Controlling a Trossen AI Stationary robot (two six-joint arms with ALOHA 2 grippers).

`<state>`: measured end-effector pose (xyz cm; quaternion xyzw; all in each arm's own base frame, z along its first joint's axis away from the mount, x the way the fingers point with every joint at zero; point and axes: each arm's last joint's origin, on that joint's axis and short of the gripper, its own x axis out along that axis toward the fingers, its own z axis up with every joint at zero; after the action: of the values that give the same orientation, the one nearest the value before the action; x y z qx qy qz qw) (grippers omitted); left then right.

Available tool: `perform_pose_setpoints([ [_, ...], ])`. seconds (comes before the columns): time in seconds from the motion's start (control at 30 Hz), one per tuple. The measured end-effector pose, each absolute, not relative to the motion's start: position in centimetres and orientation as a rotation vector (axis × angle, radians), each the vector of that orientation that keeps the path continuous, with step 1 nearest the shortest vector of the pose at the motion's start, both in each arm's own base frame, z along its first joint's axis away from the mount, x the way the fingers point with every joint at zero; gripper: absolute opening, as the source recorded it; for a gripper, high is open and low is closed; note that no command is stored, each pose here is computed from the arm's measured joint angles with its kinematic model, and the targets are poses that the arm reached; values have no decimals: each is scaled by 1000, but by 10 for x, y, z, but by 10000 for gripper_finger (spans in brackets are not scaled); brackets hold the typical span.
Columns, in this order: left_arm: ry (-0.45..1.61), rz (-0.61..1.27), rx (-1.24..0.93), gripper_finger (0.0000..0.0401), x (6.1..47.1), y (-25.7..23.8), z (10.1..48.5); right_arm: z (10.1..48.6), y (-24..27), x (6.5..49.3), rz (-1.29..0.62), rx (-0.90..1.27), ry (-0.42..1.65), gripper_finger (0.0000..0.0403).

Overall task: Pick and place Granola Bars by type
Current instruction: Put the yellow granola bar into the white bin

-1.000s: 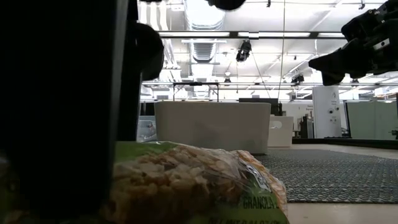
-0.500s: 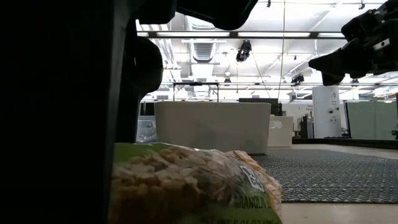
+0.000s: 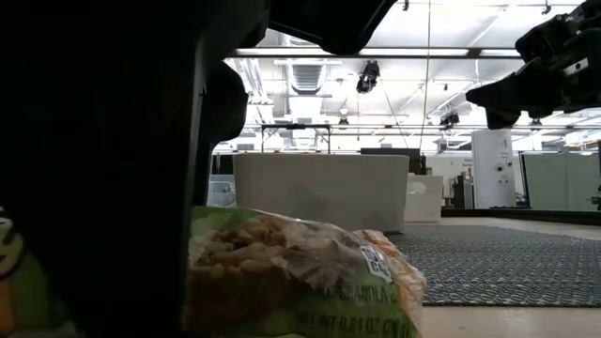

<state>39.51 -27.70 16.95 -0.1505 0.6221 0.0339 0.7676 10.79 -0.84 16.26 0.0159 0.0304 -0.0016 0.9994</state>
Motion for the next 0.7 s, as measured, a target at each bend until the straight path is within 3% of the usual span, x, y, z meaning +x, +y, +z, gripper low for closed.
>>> perform_pose_setpoints([
  [0.43, 1369, 44, -343, 60, 395, -279, 174, 163, -8, 108, -3, 32, 61, 9],
  [0.7, 1319, 75, -255, 55, 400, -271, 217, 163, -8, 108, -3, 31, 60, 9],
])
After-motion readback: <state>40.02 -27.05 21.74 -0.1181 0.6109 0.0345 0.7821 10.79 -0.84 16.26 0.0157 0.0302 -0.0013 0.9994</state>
